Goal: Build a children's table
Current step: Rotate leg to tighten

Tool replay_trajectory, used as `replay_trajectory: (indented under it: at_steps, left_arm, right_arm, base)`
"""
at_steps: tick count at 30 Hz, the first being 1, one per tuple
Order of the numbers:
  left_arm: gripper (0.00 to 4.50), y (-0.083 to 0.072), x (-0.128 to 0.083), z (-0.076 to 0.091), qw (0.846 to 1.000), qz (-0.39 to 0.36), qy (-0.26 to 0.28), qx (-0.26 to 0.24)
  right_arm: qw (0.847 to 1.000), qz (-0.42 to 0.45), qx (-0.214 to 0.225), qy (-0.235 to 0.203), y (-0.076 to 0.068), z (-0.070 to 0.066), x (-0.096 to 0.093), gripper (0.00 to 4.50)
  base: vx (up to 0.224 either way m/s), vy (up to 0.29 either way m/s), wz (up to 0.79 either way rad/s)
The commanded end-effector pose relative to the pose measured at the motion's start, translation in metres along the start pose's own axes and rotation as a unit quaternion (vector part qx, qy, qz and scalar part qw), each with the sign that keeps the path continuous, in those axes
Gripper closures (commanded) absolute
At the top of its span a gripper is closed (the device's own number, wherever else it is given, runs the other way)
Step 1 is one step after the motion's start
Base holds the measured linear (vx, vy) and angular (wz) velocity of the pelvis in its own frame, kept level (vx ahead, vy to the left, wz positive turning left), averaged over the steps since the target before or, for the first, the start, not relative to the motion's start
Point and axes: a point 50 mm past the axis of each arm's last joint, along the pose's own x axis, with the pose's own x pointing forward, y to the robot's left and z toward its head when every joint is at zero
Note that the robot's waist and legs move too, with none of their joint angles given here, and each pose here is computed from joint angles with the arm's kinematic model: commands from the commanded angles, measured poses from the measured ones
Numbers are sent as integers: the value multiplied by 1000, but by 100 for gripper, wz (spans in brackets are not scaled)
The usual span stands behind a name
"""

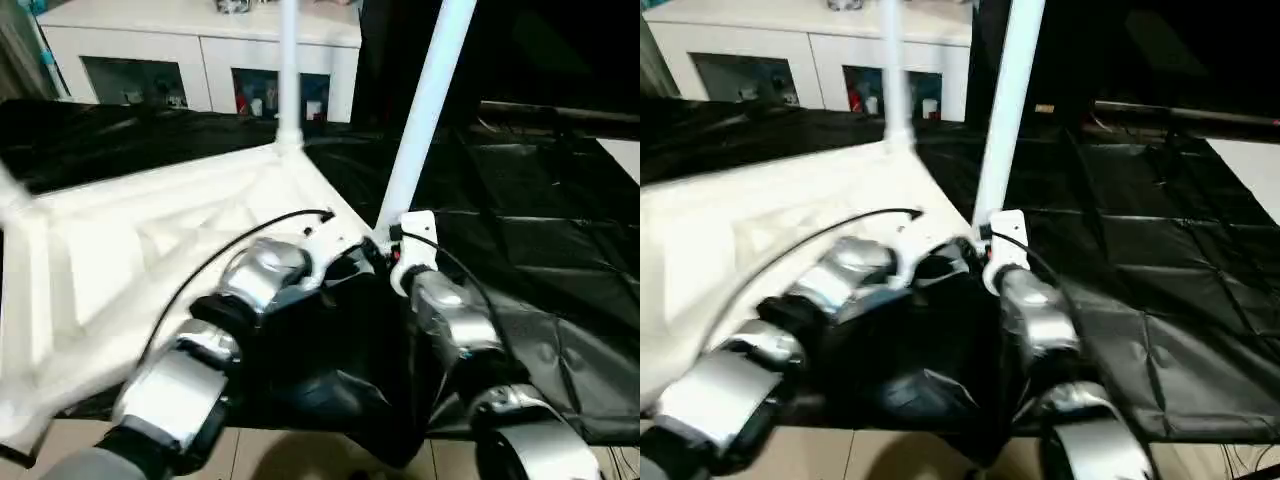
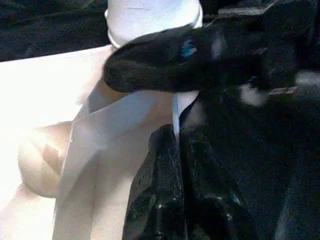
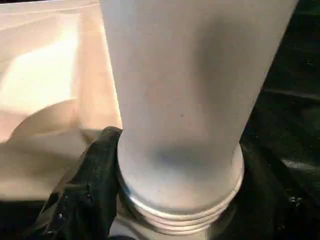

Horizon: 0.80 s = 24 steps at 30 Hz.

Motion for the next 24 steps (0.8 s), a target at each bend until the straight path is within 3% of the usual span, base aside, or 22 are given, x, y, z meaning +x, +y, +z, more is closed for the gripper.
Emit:
replay_trajectory:
  at_steps: [1, 4, 7, 8, 10, 12, 16, 17, 24]
  left_arm:
    - [450, 3, -2, -14, 999, 16, 40, -2]
    - [450, 4, -5, -23, 998, 10, 60, 6]
    - [450, 6, -8, -27, 998, 7, 68, 11]
    - [450, 8, -11, -30, 997, 2, 71, 17]
    - [450, 8, -12, -30, 997, -7, 68, 26]
    - [450, 9, -16, -32, 997, -17, 66, 34]
    - [450, 8, -27, -36, 990, -87, 53, 101]
    - [450, 6, -32, -36, 986, -121, 38, 107]
    - [450, -3, -47, -36, 962, -242, 1, 124]
  right_arm:
    - [1000, -12, 4, 28, -2, -14, -2, 178]
    - [999, 51, -8, -6, 9, -5, -1, 178]
    - [997, 73, -8, -27, 9, 1, -2, 178]
    - [993, 104, -1, -53, 5, 9, -5, 178]
    - [990, 122, -4, -65, 2, 12, -7, 122]
    - [984, 162, -29, -68, -3, 16, -13, 106]
    - [956, 282, -84, -20, -20, 13, -33, 67]
    - [940, 324, -109, -3, -28, 12, -44, 67]
    - [916, 375, -140, 14, -38, 11, -59, 67]
  base:
    - [0, 0, 0]
    - [0, 0, 0]
    - [0, 0, 0]
    - [0, 0, 0]
    - [0, 0, 0]
    - [0, 0, 0]
    - [0, 0, 0]
    - [0, 0, 0]
    - [0, 0, 0]
